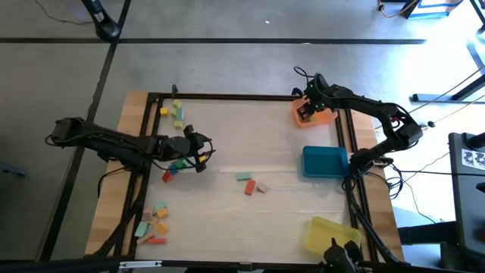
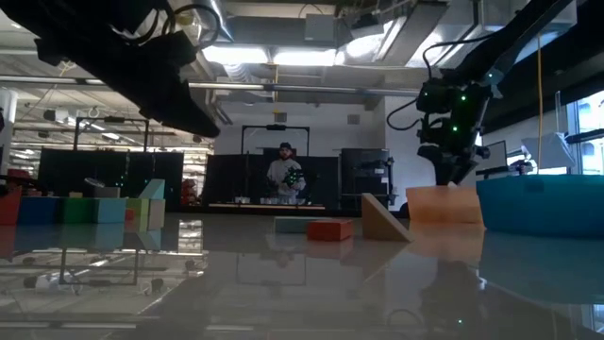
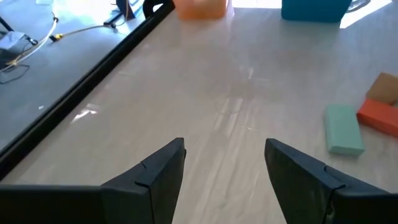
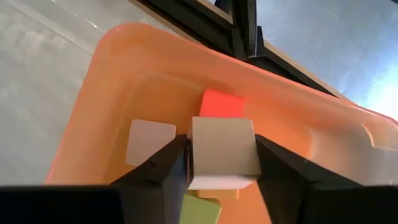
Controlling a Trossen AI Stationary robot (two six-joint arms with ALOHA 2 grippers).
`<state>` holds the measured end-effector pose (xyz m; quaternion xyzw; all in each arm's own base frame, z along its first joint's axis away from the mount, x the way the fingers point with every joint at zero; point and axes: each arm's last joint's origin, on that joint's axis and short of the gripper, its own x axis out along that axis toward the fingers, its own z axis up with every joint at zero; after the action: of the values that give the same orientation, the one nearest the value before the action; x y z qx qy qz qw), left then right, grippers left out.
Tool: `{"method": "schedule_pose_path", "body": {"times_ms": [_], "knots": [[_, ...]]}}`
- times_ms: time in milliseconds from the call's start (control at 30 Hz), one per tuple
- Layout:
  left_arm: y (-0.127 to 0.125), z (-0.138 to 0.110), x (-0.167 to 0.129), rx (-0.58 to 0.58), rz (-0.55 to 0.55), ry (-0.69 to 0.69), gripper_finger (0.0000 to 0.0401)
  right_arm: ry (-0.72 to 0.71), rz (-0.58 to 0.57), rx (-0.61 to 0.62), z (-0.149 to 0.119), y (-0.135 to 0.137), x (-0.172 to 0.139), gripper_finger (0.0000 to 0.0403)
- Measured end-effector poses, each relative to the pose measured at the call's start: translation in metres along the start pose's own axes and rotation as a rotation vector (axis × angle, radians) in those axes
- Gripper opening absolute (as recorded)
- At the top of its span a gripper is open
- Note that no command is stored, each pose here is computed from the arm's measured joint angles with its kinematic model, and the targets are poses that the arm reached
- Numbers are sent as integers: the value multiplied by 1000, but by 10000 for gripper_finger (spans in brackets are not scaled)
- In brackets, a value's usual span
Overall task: Sort blocks by size
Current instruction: Put the brown cube block into the orange bin, then put the light blue cube block into the orange bin
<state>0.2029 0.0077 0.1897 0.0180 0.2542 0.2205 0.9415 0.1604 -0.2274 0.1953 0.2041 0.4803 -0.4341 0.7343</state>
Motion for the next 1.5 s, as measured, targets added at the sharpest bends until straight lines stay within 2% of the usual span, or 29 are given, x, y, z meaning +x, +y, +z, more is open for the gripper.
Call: {"method": "schedule_pose_path", "body": {"times_ms": [133,300,500,633,733,867,1167,1333,1500], "knots": [[0,0,0,3,0,1,209,-2,10,-16,-1,0,-4,234],[2,1,1,25,10,-5,209,-68,96,-40,-4,11,-37,278],[6,8,2,72,29,-43,209,-335,351,-222,-9,65,-88,295],[6,27,-2,85,26,-39,209,-488,519,-358,-21,109,-103,294],[5,36,-9,106,19,59,209,-545,589,-425,-32,134,-104,294],[7,40,-21,69,33,229,209,-565,656,-493,-50,159,-96,294],[13,4,-40,-148,136,613,209,-575,745,-582,-75,197,-75,294],[9,-18,-37,-227,122,681,209,-596,772,-597,-79,210,-70,294],[4,-27,-34,-226,55,692,209,-591,767,-596,-78,210,-68,294]]}}
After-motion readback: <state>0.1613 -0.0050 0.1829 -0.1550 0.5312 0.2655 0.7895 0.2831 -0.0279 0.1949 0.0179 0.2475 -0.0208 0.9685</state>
